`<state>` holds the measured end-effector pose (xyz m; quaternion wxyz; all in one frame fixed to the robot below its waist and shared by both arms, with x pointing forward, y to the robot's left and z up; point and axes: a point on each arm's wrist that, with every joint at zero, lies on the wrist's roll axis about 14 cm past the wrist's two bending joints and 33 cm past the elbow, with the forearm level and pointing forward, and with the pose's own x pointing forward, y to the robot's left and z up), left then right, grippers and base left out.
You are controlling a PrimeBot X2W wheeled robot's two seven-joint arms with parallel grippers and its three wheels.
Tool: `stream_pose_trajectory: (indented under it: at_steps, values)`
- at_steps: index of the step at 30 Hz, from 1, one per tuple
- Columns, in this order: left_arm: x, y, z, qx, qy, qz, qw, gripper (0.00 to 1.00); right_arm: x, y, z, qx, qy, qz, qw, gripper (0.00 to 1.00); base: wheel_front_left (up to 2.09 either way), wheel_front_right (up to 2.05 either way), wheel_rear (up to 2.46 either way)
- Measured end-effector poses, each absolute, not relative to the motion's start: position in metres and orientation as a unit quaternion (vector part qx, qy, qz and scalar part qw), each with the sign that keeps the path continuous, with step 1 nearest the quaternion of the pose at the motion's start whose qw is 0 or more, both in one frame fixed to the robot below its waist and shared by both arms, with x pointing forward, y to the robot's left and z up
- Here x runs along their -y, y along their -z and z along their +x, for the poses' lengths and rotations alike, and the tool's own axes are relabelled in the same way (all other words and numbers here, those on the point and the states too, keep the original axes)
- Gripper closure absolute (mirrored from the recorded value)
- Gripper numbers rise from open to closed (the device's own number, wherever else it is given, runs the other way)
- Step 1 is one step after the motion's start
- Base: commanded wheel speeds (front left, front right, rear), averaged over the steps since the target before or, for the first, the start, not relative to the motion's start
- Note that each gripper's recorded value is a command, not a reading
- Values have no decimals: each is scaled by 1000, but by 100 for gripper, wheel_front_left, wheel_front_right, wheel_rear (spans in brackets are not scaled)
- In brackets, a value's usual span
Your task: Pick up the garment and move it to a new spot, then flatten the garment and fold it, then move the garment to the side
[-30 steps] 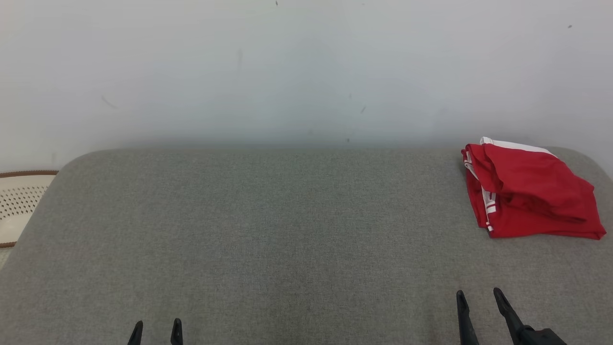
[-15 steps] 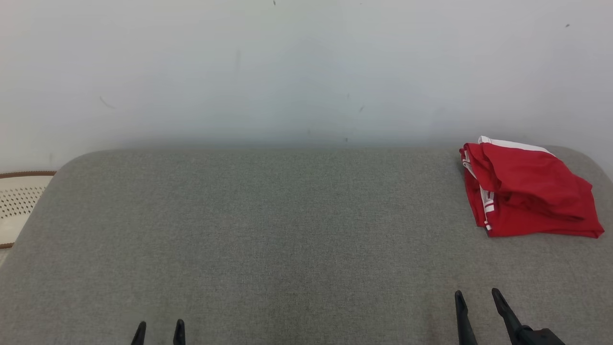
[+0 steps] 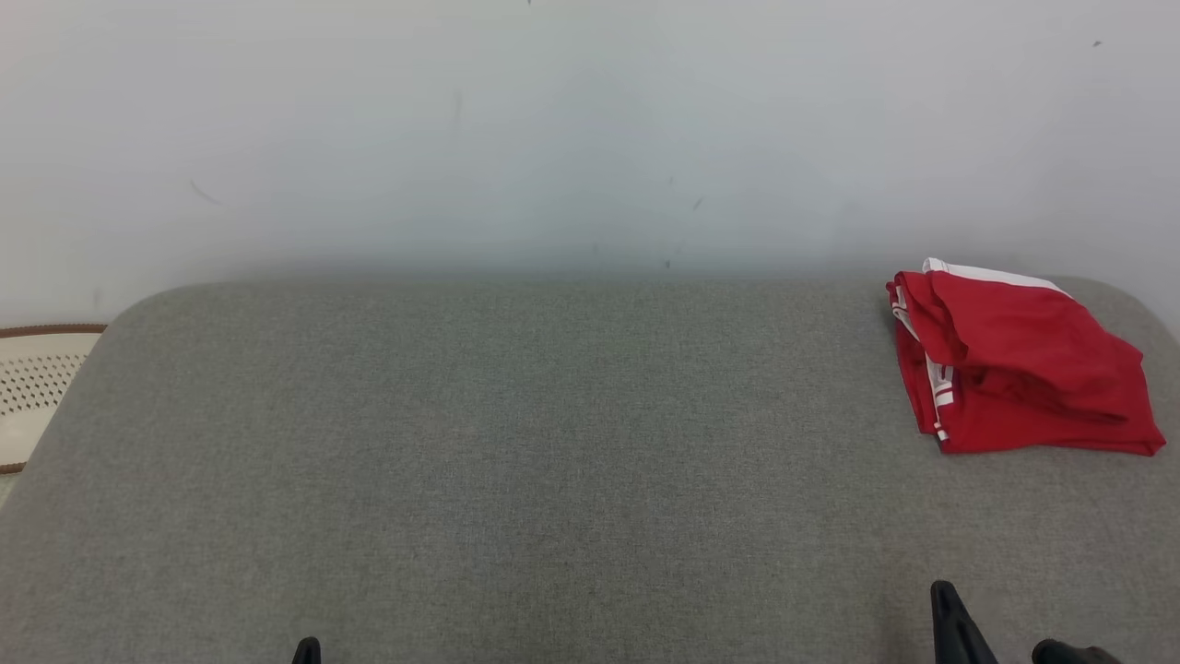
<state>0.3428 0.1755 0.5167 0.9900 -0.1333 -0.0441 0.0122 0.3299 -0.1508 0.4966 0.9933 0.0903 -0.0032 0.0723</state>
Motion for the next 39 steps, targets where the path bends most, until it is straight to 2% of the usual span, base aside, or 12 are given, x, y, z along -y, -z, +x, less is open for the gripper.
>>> stream_pose_trajectory:
  at_steps: [18, 39]
  values:
    - [-174, -512, 359, 19, -11, -285, 958, 100, 176, -498, 346, -8, -30, 248, 968, 100, 0, 0, 0]
    - [-172, -505, 373, -6, -8, -420, 907, 100, 195, -500, 361, -11, 0, 394, 919, 100, 0, 0, 0]
